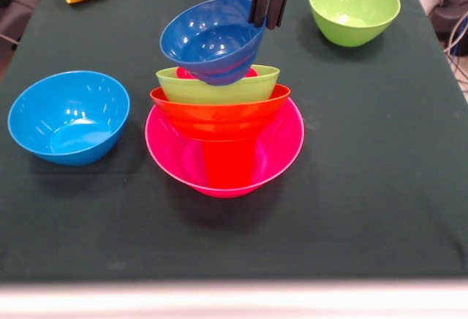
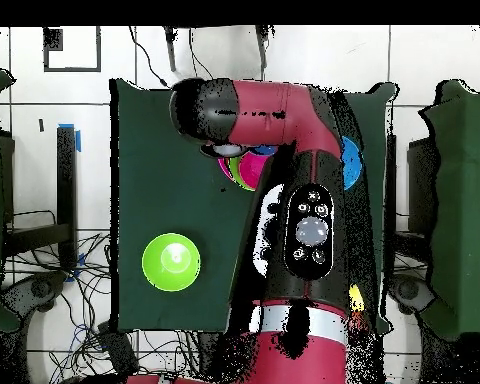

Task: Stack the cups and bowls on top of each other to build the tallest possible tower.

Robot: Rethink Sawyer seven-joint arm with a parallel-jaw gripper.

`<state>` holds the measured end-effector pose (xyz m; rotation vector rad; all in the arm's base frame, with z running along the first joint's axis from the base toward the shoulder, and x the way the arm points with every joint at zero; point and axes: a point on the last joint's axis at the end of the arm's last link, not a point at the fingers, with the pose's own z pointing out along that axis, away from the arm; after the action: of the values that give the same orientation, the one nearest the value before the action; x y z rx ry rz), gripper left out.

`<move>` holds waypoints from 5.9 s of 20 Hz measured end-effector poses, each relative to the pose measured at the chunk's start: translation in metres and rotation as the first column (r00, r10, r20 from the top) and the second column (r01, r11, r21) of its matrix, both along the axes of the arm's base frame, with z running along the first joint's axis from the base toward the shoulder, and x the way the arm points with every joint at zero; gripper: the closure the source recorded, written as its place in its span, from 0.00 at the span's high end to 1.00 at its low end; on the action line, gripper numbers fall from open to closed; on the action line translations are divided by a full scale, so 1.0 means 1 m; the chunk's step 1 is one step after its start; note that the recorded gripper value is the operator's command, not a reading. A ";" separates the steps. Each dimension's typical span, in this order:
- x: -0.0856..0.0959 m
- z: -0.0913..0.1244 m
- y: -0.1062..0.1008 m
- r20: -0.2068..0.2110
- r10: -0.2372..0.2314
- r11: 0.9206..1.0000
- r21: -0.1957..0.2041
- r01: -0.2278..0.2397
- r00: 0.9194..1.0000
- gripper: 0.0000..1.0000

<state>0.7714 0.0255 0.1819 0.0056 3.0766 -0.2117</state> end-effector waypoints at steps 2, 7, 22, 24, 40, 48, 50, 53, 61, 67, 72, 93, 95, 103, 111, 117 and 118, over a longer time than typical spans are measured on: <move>-0.002 -0.002 0.000 -0.003 0.000 1.000 0.001 0.000 1.000 0.00; -0.006 -0.007 0.001 -0.013 0.000 1.000 0.002 0.000 1.000 0.00; -0.021 0.005 -0.002 -0.026 -0.011 1.000 0.009 0.012 1.000 0.00; -0.026 0.009 -0.005 -0.029 -0.017 1.000 0.010 0.017 0.999 0.00; -0.055 0.002 -0.034 0.020 -0.054 0.998 0.018 0.053 0.998 0.00; -0.070 -0.019 -0.030 0.032 -0.048 0.999 0.027 0.048 0.998 0.00; -0.073 -0.022 -0.029 0.024 -0.048 0.998 0.029 0.047 0.999 0.00; -0.076 -0.025 -0.027 0.016 -0.047 0.998 0.032 0.047 0.999 0.00; -0.076 -0.026 -0.026 0.014 -0.045 0.998 0.035 0.044 0.999 0.00; -0.077 -0.031 -0.025 0.007 -0.044 0.998 0.037 0.044 0.999 0.00; -0.077 -0.032 -0.023 0.005 -0.042 0.998 0.039 0.042 0.999 0.00; -0.074 -0.033 -0.018 0.018 -0.034 0.998 0.046 0.033 0.999 0.00; -0.073 -0.034 -0.017 0.023 -0.032 0.998 0.046 0.031 0.999 0.00; -0.074 -0.050 -0.014 0.018 -0.027 0.998 0.052 0.026 0.999 0.00; -0.075 -0.061 -0.012 0.018 -0.023 0.998 0.056 0.022 1.000 0.00; -0.073 -0.061 -0.012 0.029 -0.022 0.998 0.055 0.020 0.999 0.00; -0.073 -0.061 -0.012 0.030 -0.022 0.998 0.055 0.020 0.999 0.00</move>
<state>0.6981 0.0138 0.1212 0.0434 3.0522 -0.1267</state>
